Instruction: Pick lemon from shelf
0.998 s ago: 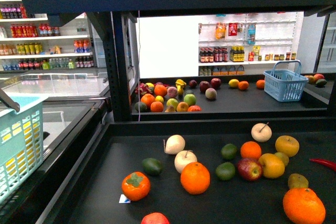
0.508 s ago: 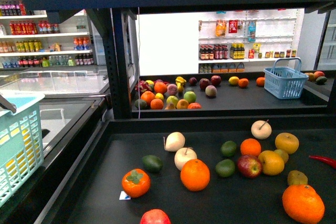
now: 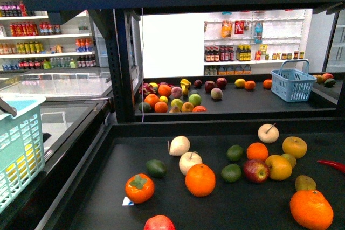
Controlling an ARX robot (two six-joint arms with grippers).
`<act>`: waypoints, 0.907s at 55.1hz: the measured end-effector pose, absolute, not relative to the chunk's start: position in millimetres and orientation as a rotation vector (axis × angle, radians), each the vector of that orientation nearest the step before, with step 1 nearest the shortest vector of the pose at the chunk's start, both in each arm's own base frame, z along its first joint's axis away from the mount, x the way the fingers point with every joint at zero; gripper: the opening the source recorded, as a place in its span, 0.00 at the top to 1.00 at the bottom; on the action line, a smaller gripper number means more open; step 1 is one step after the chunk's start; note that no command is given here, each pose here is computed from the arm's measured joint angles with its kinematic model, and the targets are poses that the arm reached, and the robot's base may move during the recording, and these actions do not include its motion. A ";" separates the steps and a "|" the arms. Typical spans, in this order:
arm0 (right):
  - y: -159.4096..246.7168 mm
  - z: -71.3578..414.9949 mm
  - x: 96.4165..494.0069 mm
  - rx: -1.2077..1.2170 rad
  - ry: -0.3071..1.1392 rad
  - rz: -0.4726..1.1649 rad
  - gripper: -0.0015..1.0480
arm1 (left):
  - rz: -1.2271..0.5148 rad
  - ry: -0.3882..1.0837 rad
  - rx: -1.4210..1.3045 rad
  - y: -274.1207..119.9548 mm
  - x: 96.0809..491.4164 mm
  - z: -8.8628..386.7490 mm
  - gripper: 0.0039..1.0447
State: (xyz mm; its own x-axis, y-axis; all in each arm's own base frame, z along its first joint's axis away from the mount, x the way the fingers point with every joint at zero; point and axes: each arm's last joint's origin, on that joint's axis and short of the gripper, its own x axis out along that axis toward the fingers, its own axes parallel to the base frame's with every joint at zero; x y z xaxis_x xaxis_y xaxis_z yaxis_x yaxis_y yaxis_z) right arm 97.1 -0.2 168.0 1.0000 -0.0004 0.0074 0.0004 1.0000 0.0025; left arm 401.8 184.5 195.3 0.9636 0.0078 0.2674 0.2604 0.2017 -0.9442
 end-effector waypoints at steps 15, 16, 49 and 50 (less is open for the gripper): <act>-0.2 168.0 97.1 0.002 -0.007 0.000 0.07 | -0.057 -0.102 -1.289 179.0 387.6 224.8 0.08; -0.2 168.0 97.1 0.002 -0.007 0.000 0.07 | -0.045 -0.092 -1.287 178.7 386.2 227.0 0.08; -0.2 168.0 97.1 0.002 -0.007 0.000 0.07 | 0.297 0.282 -0.519 96.6 265.7 290.7 0.08; -0.2 168.0 97.1 0.002 -0.007 0.000 0.07 | 0.290 0.287 -0.497 90.3 256.3 291.2 0.08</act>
